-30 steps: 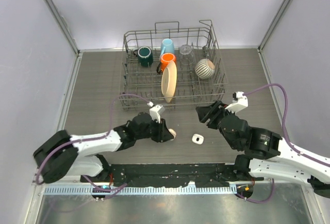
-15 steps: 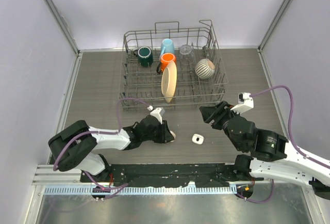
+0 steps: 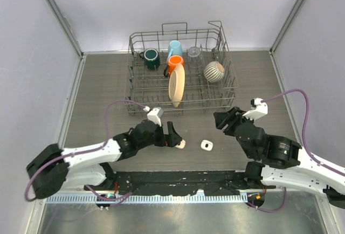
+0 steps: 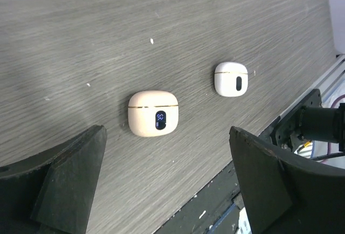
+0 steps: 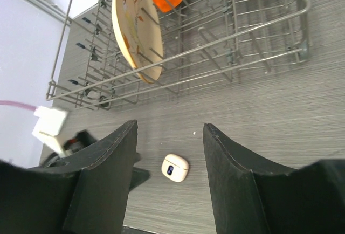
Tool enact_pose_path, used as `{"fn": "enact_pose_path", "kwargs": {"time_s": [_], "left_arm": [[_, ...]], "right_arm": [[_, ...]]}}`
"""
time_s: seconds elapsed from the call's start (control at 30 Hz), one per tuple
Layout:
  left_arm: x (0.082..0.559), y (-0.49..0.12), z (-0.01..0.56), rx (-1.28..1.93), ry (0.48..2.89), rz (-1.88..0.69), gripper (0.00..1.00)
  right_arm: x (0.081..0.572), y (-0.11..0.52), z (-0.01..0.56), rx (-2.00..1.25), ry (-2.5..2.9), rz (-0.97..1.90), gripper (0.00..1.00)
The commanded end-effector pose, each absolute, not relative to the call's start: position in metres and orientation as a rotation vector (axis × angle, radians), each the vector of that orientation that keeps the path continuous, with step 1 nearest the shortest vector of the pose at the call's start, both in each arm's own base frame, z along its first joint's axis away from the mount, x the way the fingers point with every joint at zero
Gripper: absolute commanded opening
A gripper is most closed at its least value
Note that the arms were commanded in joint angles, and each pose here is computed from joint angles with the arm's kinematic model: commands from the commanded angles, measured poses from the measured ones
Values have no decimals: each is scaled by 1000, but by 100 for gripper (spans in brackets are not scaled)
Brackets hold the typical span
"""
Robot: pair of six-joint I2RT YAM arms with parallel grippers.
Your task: Insert the wireless bluetooth earbuds into the charging case
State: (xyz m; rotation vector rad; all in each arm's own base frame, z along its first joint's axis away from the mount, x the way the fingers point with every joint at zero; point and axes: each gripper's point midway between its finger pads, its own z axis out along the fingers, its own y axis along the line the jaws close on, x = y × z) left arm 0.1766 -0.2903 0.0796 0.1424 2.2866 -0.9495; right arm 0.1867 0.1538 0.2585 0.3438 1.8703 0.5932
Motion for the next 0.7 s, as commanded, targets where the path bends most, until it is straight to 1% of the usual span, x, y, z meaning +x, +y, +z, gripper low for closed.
{"fn": "enact_pose_path", "kwargs": {"time_s": [0.0, 0.17, 0.2, 0.3, 0.4, 0.47, 0.5, 0.53, 0.6, 0.63, 0.67], "left_arm": [[183, -255, 107, 123, 2197, -813, 100], [185, -225, 155, 2, 2050, -827, 100], [182, -220, 173, 2, 2000, -856, 100], [175, -204, 197, -10, 1993, -846, 100], [172, -199, 218, 61, 1978, -821, 100], [177, -193, 238, 38, 1956, -781, 100], [182, -192, 239, 16, 1967, -744, 100], [185, -188, 253, 9, 1951, -723, 100], [191, -183, 261, 15, 1942, -660, 100], [195, -180, 269, 9, 1944, -623, 100], [199, -176, 273, 1, 1933, -585, 100]], "right_arm": [[192, 125, 277, 426, 1789, 521, 58], [191, 107, 267, 447, 1794, 435, 57], [191, 105, 265, 438, 1797, 415, 57], [196, 102, 265, 388, 1794, 319, 61], [205, 97, 272, 336, 1798, 165, 68], [215, 88, 275, 349, 1805, 69, 72], [222, 86, 280, 328, 1817, 9, 78], [228, 84, 284, 326, 1822, -14, 81], [250, 75, 294, 361, 1857, 16, 87], [260, 75, 291, 318, 1900, 17, 88], [269, 83, 293, 288, 1950, 128, 89]]}}
